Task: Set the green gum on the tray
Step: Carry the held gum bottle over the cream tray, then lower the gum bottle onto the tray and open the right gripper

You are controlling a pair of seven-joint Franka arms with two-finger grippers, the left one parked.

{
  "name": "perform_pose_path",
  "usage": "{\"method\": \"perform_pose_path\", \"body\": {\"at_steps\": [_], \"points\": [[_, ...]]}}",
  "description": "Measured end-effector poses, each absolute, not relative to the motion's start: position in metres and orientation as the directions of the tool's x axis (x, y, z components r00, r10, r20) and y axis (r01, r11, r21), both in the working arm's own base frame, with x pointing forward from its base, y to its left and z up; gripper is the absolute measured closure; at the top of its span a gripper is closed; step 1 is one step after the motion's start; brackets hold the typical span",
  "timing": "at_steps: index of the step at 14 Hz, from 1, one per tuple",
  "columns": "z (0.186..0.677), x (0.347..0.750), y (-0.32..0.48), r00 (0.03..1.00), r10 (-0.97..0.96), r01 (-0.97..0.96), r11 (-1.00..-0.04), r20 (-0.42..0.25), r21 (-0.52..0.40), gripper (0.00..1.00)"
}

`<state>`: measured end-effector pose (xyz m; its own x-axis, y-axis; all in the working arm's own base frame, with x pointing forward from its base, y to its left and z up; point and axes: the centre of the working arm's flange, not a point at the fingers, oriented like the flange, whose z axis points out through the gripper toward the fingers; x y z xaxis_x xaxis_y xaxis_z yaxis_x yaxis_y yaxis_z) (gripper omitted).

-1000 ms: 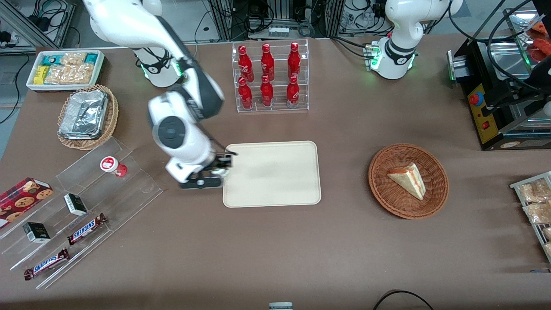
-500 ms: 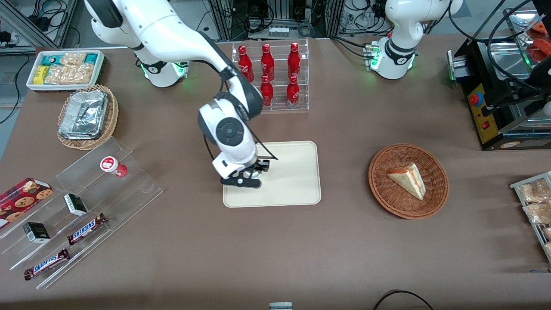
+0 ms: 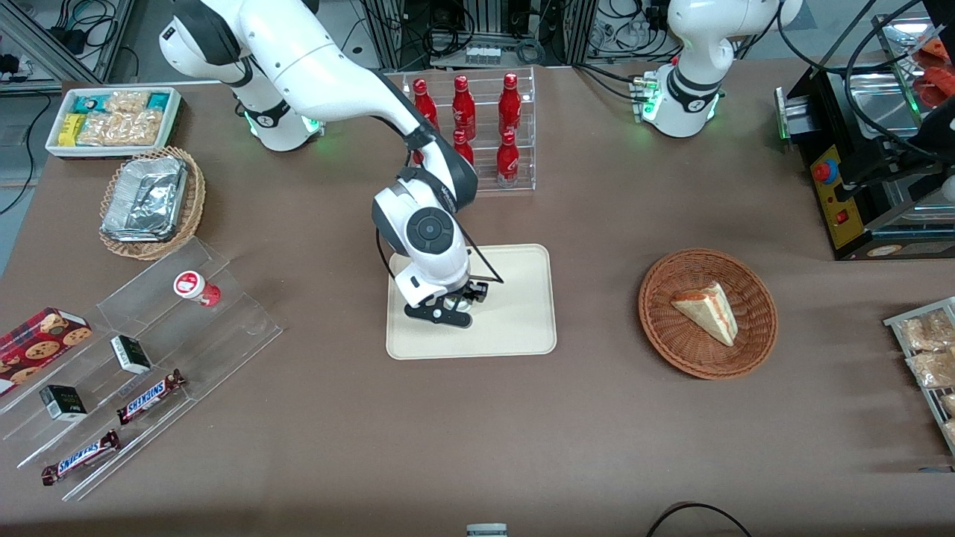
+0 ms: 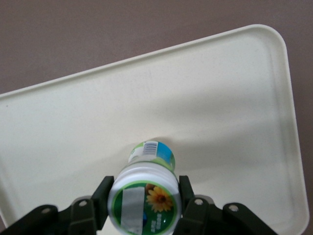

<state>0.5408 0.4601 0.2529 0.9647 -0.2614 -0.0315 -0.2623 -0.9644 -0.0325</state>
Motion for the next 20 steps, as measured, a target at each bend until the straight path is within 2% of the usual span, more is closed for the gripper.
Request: {"method": "perform_pose_path", "body": {"at_steps": [5,7,11,12,17,20], "points": [[0.238,0.536,0.468,0.965,-0.26,-0.261,-0.965,-0.026,-0.033,0.41],[0.234,0.536,0.469,0.966,-0.259,-0.26,-0.965,-0.024,-0.033,0.37],[0.236,0.538,0.47,0.966,-0.258,-0.258,-0.965,-0.007,-0.05,0.04],[0.236,0.538,0.47,0.966,-0.257,-0.257,-0.965,-0.006,-0.05,0.0],[0.238,0.539,0.468,0.982,-0.189,-0.189,-0.981,-0.01,-0.04,0.0],[0.267,0.545,0.459,0.992,-0.125,-0.126,-0.992,-0.033,-0.015,0.0]]}}
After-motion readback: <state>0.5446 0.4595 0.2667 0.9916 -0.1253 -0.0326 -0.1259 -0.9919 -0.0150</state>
